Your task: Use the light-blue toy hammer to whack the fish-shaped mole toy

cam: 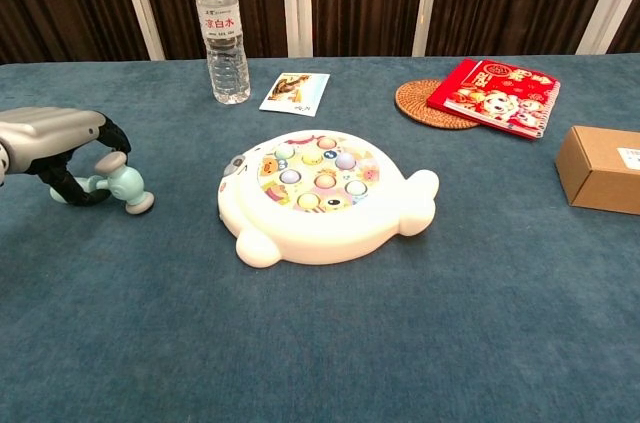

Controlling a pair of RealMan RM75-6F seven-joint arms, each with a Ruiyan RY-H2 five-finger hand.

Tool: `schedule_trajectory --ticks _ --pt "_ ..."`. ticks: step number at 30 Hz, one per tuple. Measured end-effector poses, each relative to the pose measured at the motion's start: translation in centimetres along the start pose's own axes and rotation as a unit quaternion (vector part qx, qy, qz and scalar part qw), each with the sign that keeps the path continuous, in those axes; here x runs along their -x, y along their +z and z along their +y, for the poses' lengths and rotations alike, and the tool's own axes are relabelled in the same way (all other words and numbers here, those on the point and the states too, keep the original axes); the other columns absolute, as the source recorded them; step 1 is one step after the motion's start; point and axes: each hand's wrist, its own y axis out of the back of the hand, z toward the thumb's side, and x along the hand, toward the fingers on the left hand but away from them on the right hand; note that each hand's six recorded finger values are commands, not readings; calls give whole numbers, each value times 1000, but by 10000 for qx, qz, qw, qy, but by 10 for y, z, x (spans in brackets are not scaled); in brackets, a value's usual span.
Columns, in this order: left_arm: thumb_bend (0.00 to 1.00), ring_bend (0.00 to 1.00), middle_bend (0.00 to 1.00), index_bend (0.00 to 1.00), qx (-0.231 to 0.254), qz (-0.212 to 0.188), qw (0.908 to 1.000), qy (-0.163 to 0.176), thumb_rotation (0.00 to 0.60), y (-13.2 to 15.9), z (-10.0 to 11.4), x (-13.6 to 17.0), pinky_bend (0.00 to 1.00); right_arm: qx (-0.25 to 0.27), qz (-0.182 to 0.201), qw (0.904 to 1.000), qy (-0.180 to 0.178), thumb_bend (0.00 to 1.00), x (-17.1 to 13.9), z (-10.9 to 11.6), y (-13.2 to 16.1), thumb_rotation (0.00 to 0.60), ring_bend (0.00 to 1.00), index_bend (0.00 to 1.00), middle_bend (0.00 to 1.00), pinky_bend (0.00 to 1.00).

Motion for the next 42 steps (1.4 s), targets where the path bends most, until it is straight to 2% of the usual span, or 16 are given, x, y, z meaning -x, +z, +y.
schedule_trajectory --ticks 6,10,15,19,25,34,42 --pt "547 0 179 503 -8 -8 10000 -21 600 1 -1 0 13 -1 5 10000 -2 199 0 0 0 600 0 0 0 0" --pt "590 14 208 526 -17 -1 10000 -33 600 1 -3 0 55 4 2 10000 -7 199 0 0 0 600 0 0 0 0" --pt "653 101 287 568 -3 12 10000 10 600 1 -3 0 161 2 4 10000 -8 199 0 0 0 600 0 0 0 0" --pt "700 197 355 582 25 5 10000 65 600 1 -1 0 293 -1 9 10000 -9 199 0 0 1 600 0 0 0 0" --pt "740 291 428 602 94 -25 9999 129 600 2 1 0 410 -1 12 10000 -16 199 -1 1 1 600 0 0 0 0" --pt "754 351 486 616 246 -119 9987 436 600 7 17 2 468 1 4 10000 -16 198 -1 1 0 600 0 0 0 0" --pt "759 352 488 619 263 -224 9971 682 600 13 33 3 468 14 1 10000 -12 198 -1 1 0 600 0 0 0 0"
